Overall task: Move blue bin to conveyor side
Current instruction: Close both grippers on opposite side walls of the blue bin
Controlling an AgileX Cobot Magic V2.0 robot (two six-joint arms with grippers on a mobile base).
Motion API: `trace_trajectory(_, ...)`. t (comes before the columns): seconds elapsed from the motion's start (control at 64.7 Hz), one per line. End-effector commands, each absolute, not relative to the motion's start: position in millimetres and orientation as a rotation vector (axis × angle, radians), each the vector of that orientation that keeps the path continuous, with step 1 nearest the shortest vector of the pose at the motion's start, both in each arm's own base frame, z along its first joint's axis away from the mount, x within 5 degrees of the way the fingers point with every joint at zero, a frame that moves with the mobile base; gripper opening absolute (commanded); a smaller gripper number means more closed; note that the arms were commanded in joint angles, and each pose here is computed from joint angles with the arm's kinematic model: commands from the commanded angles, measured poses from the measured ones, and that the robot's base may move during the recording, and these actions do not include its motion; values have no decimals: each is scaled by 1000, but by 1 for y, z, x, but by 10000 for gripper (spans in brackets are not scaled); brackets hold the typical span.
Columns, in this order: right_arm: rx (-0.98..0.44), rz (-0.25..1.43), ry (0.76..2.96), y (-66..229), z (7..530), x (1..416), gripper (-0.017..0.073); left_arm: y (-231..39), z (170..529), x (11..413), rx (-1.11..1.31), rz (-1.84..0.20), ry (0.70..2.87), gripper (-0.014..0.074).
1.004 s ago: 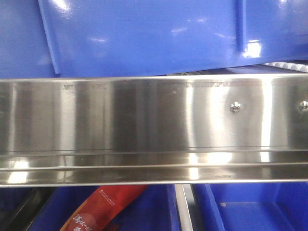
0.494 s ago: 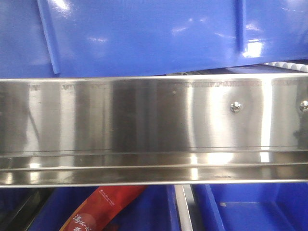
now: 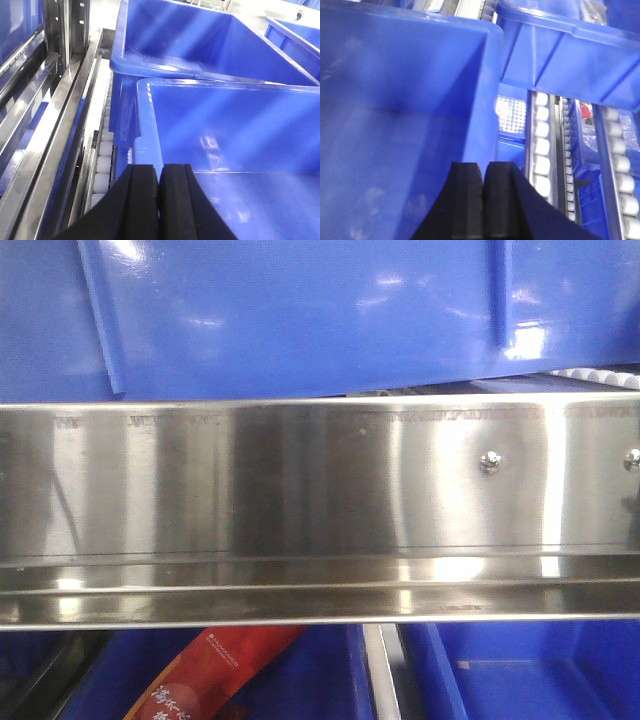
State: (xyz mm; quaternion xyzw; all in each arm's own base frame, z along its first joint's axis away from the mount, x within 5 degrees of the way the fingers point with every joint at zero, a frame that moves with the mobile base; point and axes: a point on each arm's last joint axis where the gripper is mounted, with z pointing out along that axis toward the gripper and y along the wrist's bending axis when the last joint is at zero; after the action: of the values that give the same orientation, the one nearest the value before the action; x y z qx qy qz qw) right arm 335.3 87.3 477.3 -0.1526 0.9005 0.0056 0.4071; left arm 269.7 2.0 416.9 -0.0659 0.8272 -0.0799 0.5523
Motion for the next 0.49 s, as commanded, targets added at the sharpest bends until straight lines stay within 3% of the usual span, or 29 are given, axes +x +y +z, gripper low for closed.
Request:
trace_trajectory(0.0,-392,-34,2252,86,479,339,-65,1,422,271,-154,-197,1921,-27)
trace_trajectory(0.093,-363,-66,2266,84,474,344,12,1,422,271,-154,-197,1919,-27)
trace_trajectory(0.232,-356,-75,2276,84,471,348,338,1,422,271,-154,-197,1919,-27)
trace_trajectory(0.278,-354,-75,2282,85,469,350,401,1,422,271,-154,-197,1919,-24)
trace_trajectory(0.371,-357,-74,2293,86,464,353,422,1,422,271,-154,-197,1919,57)
trace_trajectory(0.479,-359,-75,2300,87,462,356,422,1,423,271,-154,-197,1917,242)
